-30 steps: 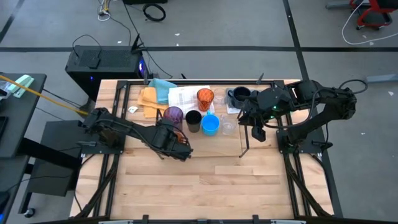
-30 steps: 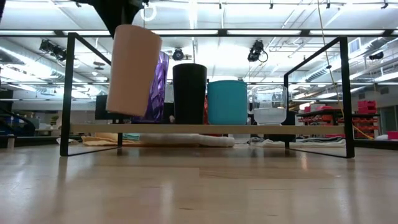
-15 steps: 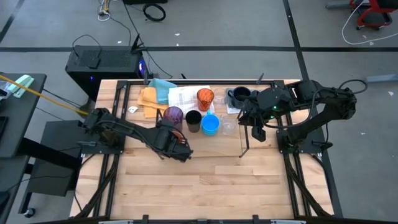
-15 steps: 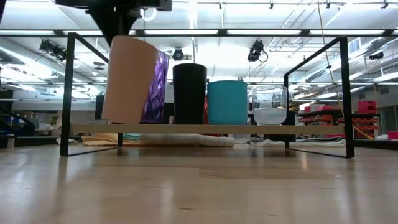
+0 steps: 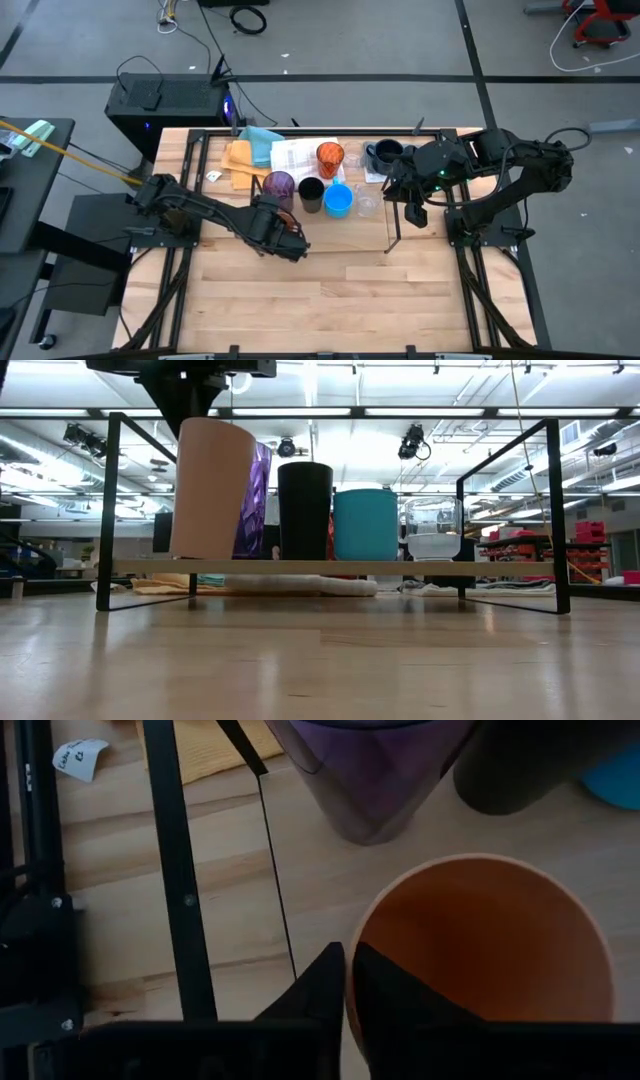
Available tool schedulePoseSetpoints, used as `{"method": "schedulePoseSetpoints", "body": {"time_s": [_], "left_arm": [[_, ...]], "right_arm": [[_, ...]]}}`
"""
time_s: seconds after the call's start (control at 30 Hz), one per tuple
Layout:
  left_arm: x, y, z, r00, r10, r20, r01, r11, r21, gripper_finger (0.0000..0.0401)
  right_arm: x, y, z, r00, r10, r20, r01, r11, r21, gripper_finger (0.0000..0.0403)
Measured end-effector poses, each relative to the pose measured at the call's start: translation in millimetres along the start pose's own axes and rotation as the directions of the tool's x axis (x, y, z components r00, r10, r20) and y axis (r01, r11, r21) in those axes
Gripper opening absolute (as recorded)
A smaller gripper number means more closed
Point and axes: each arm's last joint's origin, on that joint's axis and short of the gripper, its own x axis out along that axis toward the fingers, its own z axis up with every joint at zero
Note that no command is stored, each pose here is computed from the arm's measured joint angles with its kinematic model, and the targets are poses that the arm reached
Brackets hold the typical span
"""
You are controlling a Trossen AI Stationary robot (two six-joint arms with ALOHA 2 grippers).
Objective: Stack small to large cups/mugs on shelf
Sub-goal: Put the orange cup on the shelf, then remove the orange cup from the shelf
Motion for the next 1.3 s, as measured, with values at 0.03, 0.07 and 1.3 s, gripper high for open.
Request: {"method": "schedulePoseSetpoints", "body": {"time_s": [0.03, 0.07, 1.3], "left_arm": [[0.5, -0.1, 0.3, 1.000, 0.002, -0.001, -0.002, 1.000, -0.001, 0.0040], [0.8, -0.3, 0.3, 1.000, 0.002, 0.001, -0.002, 1.000, 0.000, 0.0048], [-115.8, 2.5, 96.5, 0.831, -0.427, 0.357, 0.406, 0.904, 0.135, 0.0159]], "right_arm": [[0.0, 0.0, 0.0, 1.000, 0.000, 0.000, 0.000, 1.000, 0.000, 0.0066], [0.0, 0.0, 0.0, 1.000, 0.000, 0.000, 0.000, 1.000, 0.000, 0.0066], [-0.1, 1.1, 3.5, 0.999, 0.011, 0.036, -0.008, 0.996, -0.084, 0.0067]]}}
